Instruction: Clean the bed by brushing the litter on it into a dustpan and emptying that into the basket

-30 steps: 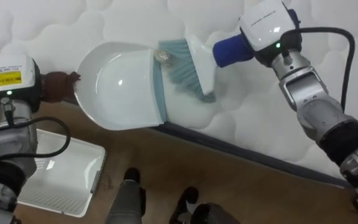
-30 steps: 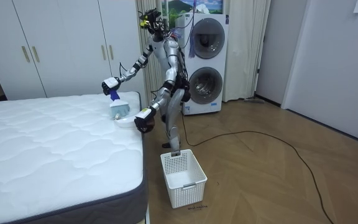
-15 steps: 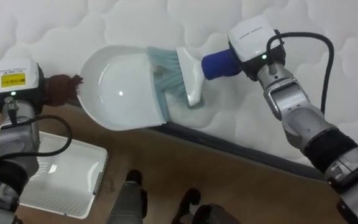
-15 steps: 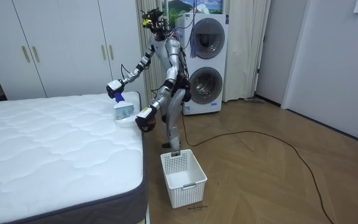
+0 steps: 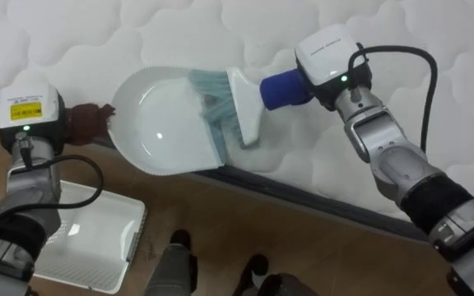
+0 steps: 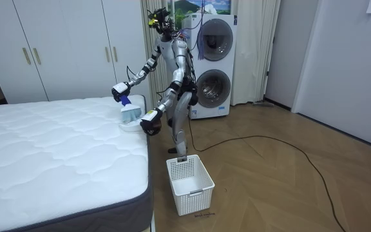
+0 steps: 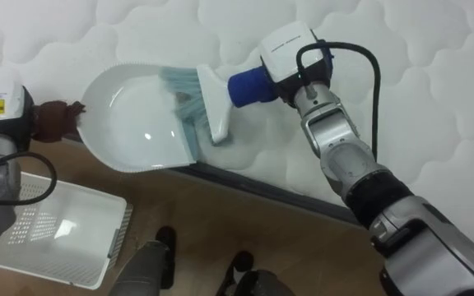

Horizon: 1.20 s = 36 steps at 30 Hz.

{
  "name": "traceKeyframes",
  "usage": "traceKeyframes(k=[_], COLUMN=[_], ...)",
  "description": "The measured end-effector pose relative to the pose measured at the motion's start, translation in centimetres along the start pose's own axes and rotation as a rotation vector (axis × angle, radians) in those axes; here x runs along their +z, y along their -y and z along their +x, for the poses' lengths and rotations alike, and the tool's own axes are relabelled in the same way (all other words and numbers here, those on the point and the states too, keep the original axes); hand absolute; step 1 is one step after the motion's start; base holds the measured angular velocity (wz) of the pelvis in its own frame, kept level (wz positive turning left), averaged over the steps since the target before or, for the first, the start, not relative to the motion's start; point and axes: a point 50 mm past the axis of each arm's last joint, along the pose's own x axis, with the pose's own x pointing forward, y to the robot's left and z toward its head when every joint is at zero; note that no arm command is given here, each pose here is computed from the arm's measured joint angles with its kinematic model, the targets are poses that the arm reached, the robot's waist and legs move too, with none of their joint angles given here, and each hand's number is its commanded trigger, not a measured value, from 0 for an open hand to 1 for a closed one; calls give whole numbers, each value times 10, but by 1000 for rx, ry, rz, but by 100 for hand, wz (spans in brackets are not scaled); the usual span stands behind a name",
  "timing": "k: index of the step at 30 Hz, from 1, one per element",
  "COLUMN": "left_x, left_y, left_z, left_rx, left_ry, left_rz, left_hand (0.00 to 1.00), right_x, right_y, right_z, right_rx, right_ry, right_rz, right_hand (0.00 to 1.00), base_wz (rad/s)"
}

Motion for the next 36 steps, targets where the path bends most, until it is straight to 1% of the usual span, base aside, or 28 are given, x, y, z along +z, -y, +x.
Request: traceKeyframes(k=[10,16,18,23,30,36], left_x=[-1,-1,0,1,1,4], left_y=[2,5,6,6,9,10], left_z=[-1,-3,-3,-3,-5,-5], left_rx=[-8,-6,-1,15,2,-1], left_ry=[-8,-7,3,11,13,22], left_rz=[0,-1,-6,-9,-19,-32], left_hand=[100,100,100,100,100,100], right_x=[15,25,35,54,68,77], right_y=[2,18,25,35,37,42], right_z=[1,3,3,1,-2,-3], right_rx=[7,-14,-32,-60,-15,-6], right_ry=[32,81,128,207,285,318], right_rz=[43,111,156,206,200,222], right_hand=[100,100,100,100,100,100], base_wz=[0,0,0,0,0,0])
